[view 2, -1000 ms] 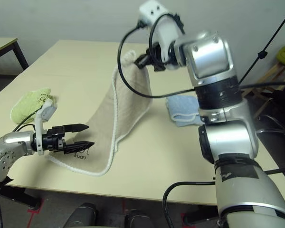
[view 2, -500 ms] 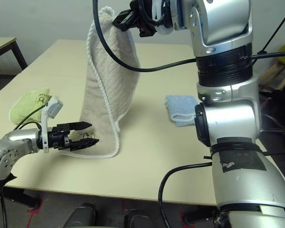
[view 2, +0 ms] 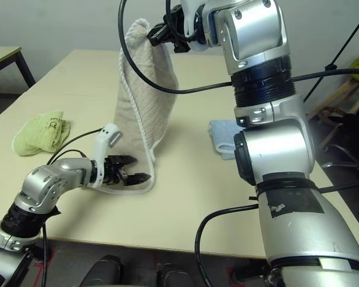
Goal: Fold the towel and set it aside.
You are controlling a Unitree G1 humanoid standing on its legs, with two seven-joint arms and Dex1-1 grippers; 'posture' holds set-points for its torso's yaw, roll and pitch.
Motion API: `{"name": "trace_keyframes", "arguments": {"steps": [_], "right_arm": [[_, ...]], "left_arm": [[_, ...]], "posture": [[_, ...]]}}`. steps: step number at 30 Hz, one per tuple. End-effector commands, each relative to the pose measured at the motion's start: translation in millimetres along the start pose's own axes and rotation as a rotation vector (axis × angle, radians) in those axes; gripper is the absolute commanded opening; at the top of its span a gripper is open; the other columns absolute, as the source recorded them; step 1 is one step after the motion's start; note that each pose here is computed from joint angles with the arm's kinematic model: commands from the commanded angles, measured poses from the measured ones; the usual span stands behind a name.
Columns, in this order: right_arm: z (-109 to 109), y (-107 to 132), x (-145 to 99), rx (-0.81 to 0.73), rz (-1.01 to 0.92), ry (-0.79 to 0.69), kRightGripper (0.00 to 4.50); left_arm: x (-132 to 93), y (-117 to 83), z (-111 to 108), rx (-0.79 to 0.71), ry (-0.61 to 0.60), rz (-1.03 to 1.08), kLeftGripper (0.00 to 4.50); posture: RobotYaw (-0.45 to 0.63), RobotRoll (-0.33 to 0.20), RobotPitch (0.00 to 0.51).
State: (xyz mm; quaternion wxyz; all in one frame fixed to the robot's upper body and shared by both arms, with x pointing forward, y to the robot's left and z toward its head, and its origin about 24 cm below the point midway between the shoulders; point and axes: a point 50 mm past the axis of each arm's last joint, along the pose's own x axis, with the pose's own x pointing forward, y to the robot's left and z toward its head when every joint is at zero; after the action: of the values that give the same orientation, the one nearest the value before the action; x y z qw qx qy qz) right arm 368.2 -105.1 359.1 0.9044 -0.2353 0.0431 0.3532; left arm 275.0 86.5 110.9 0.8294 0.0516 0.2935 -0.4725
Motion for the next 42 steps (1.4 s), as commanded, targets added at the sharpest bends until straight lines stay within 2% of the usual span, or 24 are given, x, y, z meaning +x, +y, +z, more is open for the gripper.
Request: {"name": "trace_keyframes", "arguments": {"steps": [1,5,14,17,23,28,29,35,37,39,42], "right_arm": [[6,-1,2,-0.016,-0.014,-0.011,0.02],[3,-2,6,-0.009,-0.015,-0.006,0.02],[4,0,7,-0.005,-0.006,-0.011,0.02],[6,1,6,-0.007,0.003,-0.014,0.00],[5,-2,1,-0.011,-0.004,-0.009,0.00],[2,-4,-1,-0.011,-0.012,-0.004,0.00],[1,-4,-2,-0.010,-0.013,-0.002,0.00],[-15,-8,-9,0.004,-0.017,0.031,0.00],[-38,-10,-15,0.019,-0.011,0.091,0.00],[-72,-10,-27,0.059,0.033,0.157,0.00],[-105,-8,-42,0.116,0.073,0.219,0.00]], "left_arm": [[6,-4,-2,-0.009,0.059,0.010,4.50],[18,-4,-12,0.016,0.132,0.059,4.50],[38,-1,-31,0.054,0.216,0.104,4.50],[40,3,-37,0.095,0.239,0.121,3.88],[39,3,-42,0.114,0.251,0.099,1.83],[34,2,-39,0.124,0.238,0.062,0.05],[33,3,-37,0.124,0.227,0.062,0.02],[15,10,-17,0.049,0.101,0.033,0.02],[-6,15,-4,0.004,0.040,0.007,0.02],[-37,25,9,-0.036,-0.021,-0.017,0.02],[-69,37,18,-0.055,-0.052,-0.009,0.02]], "posture": [[0.17,0.000,0.067],[0.18,0.000,0.085],[0.17,0.000,0.095],[0.16,0.000,0.092],[0.16,0.000,0.086],[0.16,0.000,0.070],[0.16,0.000,0.070],[0.15,0.000,0.060],[0.16,0.000,0.049],[0.16,0.000,0.045],[0.16,0.000,0.041]]}}
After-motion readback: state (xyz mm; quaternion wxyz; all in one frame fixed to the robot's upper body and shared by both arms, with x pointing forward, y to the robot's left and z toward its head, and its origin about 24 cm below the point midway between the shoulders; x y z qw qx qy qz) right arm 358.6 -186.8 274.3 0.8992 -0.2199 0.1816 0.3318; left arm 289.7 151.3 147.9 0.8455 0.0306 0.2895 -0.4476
